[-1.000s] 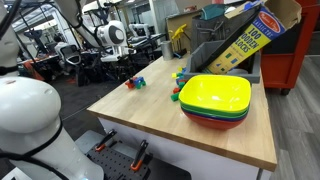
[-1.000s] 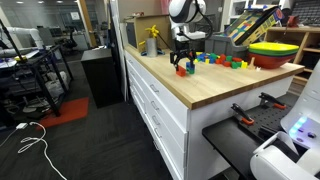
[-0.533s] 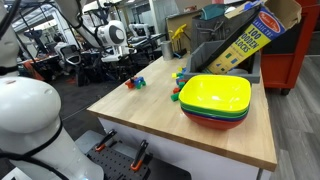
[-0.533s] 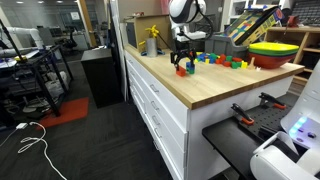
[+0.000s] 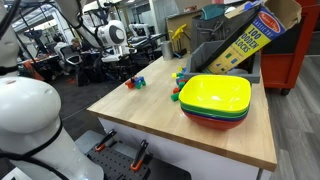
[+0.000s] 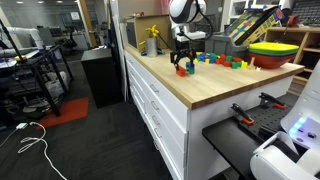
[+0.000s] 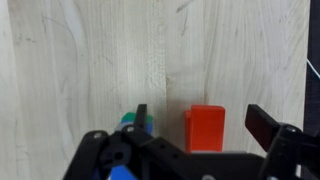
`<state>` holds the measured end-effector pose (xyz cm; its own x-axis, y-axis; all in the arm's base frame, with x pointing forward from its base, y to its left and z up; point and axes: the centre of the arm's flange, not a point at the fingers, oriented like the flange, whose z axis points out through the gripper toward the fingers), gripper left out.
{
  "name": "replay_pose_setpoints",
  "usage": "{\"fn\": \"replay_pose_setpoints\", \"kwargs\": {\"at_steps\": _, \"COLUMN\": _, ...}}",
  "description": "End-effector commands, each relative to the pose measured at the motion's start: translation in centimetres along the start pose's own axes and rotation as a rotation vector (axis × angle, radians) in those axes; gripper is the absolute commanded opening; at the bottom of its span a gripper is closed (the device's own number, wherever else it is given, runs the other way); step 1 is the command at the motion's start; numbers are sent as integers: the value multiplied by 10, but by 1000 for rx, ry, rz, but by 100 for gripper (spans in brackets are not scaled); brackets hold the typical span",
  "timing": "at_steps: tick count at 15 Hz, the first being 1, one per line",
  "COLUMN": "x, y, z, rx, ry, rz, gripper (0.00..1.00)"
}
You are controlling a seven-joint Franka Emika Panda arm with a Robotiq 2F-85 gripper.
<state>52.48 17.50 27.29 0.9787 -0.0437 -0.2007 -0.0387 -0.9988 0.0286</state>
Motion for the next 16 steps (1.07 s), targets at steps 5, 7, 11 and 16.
{"fn": "replay_pose_setpoints", "kwargs": {"at_steps": 5, "x": -6, "y": 0, "z": -10, "rx": 28, "ry": -21, "rz": -63, "gripper": 100}}
{"fn": "replay_pose_setpoints", "kwargs": {"at_steps": 7, "x": -7, "y": 0, "z": -10, "rx": 35, "ry": -29, "rz": -80, "gripper": 100}}
{"fn": "replay_pose_setpoints", "kwargs": {"at_steps": 11, "x": -5, "y": 0, "z": -13, "rx": 67, "ry": -29, "rz": -85, "gripper": 100}}
{"fn": "replay_pose_setpoints", "kwargs": {"at_steps": 16, "x": 6, "y": -3, "z": -25, "rx": 91, "ry": 5, "rz": -53, "gripper": 100}}
